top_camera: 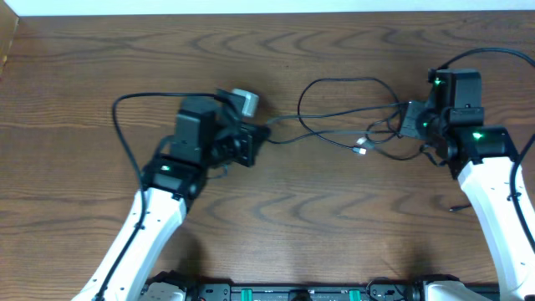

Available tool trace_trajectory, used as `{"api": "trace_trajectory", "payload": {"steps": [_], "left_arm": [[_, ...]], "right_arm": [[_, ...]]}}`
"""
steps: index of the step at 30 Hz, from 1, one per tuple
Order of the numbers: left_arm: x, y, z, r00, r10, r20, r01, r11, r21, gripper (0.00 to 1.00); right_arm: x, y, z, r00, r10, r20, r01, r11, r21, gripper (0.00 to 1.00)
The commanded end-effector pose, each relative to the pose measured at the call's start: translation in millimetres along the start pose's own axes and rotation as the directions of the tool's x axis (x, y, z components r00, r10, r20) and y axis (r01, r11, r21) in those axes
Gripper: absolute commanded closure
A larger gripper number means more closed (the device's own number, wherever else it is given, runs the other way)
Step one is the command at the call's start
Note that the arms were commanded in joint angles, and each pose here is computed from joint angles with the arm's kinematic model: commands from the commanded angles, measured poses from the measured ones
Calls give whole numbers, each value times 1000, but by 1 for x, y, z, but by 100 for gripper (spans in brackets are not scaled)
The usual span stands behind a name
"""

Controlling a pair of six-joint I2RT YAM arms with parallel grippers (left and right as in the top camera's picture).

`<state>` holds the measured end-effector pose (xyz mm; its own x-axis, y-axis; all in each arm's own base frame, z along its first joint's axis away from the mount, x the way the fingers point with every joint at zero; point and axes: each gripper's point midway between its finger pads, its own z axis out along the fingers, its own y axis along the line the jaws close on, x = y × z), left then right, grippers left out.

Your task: Untangle cables

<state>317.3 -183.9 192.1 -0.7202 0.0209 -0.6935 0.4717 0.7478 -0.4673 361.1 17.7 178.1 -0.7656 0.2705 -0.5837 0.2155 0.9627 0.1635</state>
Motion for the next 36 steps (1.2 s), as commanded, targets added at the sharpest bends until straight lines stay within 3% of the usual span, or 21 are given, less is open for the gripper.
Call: {"api": "trace_trajectory", "payload": {"steps": [1,7,13,16,23,25,28,33,36], "left_arm": [[-29,57,-39,990,-23,137,52,975,-216,92],[-58,111,-117,937,-42,347,182,907,-381,92],[-67,138,-195,842,-49,537,339,821,-458,92],[-62,145,-212,818,-67,571,392,791,-469,92],[-45,161,-210,823,-139,551,452,746,-488,92],[-36,181,-225,762,-184,621,577,630,-521,92],[-16,212,-269,643,-162,748,739,389,-551,92],[3,230,-300,576,-153,803,805,275,-525,92],[17,237,-307,560,-180,808,823,225,-521,92]], "right_arm": [[-11,-66,-9,991,109,72,-123,960,250,99],[-11,-112,-16,969,224,108,-247,904,347,99],[-11,-120,-14,955,280,94,-295,907,300,99],[-11,-119,-14,955,283,93,-298,910,290,99],[-10,-124,-15,954,284,99,-301,900,316,99],[-10,-133,-18,952,285,112,-306,884,355,99],[-9,-152,-19,941,311,133,-338,845,414,99],[-1,-160,-5,935,343,88,-347,839,419,99],[0,-142,13,953,302,8,-289,903,318,99]]}}
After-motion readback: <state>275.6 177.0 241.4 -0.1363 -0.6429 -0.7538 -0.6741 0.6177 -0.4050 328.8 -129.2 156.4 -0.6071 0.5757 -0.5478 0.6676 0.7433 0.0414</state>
